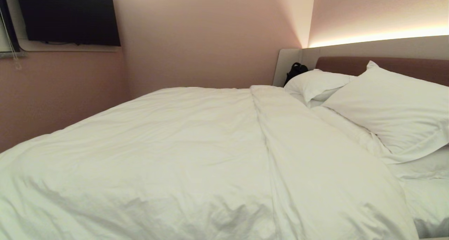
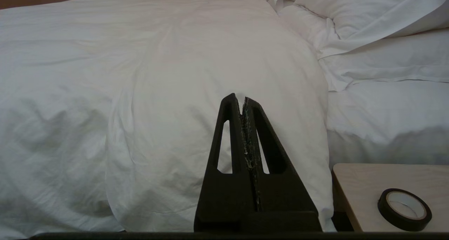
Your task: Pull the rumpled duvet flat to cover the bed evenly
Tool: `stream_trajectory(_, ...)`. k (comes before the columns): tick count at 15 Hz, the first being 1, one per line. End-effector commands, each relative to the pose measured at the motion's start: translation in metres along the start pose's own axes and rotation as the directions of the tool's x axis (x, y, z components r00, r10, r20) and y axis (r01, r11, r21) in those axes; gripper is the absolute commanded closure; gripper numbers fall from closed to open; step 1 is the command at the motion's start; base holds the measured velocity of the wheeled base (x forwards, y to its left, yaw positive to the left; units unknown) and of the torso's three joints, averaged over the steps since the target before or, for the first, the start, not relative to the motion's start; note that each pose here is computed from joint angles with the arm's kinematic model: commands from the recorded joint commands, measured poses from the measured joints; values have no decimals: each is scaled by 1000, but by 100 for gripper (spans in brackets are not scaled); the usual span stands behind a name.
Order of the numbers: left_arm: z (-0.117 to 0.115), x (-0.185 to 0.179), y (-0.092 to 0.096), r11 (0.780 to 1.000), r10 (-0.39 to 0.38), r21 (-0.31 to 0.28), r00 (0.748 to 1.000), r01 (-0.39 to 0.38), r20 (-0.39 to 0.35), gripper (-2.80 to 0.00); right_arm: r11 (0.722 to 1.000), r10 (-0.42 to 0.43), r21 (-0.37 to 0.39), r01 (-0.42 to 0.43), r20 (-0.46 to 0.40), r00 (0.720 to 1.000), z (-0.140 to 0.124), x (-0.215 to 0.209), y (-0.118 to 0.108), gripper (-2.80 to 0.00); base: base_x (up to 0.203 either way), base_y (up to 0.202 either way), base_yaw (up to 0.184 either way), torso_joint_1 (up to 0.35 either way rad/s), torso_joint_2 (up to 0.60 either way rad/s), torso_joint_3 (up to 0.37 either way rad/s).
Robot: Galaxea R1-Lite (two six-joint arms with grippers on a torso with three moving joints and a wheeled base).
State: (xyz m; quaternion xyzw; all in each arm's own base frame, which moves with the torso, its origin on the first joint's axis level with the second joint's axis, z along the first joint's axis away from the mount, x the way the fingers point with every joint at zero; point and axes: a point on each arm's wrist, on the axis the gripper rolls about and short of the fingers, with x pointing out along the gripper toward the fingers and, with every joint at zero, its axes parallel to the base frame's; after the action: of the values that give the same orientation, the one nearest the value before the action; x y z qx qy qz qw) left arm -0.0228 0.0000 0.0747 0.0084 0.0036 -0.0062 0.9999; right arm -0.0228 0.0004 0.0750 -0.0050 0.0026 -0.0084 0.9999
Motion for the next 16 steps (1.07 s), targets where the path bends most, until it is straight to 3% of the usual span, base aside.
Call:
stream_trajectory(1, 0, 0, 0, 1000, 0, 0, 1000, 0, 0, 0, 1000, 1, -1, -1, 0, 1000, 0, 0, 0, 0, 0, 0, 0, 0, 0, 0)
stream_trajectory(7, 0, 0, 0, 1000, 0, -1, 1000, 0, 0, 0, 1000, 0, -1, 0, 0, 1000, 0, 0, 0, 0, -18, 0, 0, 1, 0, 0)
stream_trajectory(16, 0, 0, 0, 1000, 0, -1, 1000, 0, 0, 0, 1000, 3, -1, -3, 0, 1000, 0, 0, 0, 0, -177, 0, 0, 0, 3, 3)
